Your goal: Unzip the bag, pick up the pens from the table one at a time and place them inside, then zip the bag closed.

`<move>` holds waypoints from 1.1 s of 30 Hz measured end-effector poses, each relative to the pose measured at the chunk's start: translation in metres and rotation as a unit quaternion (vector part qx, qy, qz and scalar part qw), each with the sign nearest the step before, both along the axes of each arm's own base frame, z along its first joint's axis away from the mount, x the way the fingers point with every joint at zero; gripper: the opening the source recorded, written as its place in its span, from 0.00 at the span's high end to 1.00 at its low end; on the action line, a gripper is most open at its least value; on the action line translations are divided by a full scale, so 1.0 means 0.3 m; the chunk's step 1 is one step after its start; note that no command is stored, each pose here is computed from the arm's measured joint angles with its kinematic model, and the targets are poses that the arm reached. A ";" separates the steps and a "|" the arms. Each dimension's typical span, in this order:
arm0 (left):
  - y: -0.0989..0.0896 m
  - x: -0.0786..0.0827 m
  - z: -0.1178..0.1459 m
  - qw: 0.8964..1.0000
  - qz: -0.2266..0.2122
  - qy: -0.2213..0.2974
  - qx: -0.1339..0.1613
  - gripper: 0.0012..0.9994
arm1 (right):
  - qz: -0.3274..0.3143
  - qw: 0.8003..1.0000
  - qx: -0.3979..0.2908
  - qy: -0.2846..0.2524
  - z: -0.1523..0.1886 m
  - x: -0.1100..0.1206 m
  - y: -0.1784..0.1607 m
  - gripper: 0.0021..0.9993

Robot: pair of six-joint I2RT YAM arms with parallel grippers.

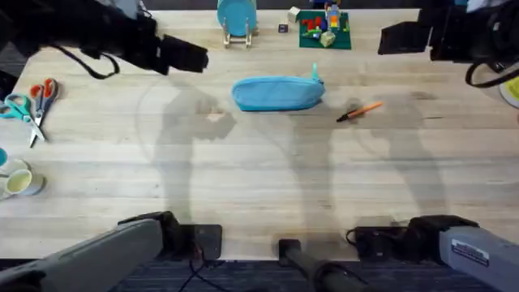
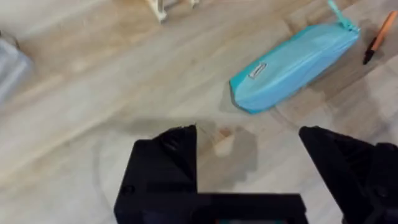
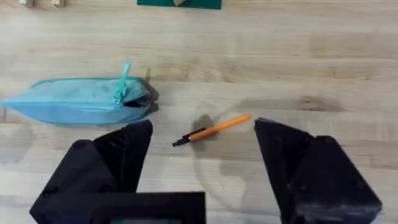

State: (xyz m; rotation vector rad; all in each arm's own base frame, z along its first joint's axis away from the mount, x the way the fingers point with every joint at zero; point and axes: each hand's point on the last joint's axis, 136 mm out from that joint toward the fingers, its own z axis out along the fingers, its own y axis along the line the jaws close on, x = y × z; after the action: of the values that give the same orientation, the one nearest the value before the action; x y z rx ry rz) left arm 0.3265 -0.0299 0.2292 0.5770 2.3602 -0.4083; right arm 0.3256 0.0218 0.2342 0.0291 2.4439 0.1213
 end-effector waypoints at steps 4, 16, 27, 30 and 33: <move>0.018 0.040 0.049 0.997 -0.044 -0.067 -0.005 0.01 | 0.000 1.000 0.000 0.000 0.000 0.000 0.000 0.00; 0.025 0.134 -0.001 0.982 -0.132 -0.129 0.032 0.01 | 0.000 1.000 0.000 0.000 0.000 0.000 0.000 0.00; -0.037 0.173 -0.050 0.961 -0.219 -0.169 -0.013 0.01 | 0.000 1.000 0.000 0.000 0.000 0.000 0.000 0.00; -0.065 0.178 -0.071 0.948 -0.254 -0.187 -0.038 0.01 | 0.000 1.000 0.000 0.000 0.000 0.000 0.000 0.00; -0.087 0.184 -0.093 0.937 -0.278 -0.200 -0.066 0.01 | 0.000 1.000 0.000 0.000 0.000 0.000 0.000 0.00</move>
State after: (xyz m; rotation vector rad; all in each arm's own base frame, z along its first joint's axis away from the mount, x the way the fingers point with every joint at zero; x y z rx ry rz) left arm 0.3817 -0.0559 0.2014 1.1498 1.7415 -0.6251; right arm 0.3255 0.0218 0.2341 0.0291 2.4442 0.1213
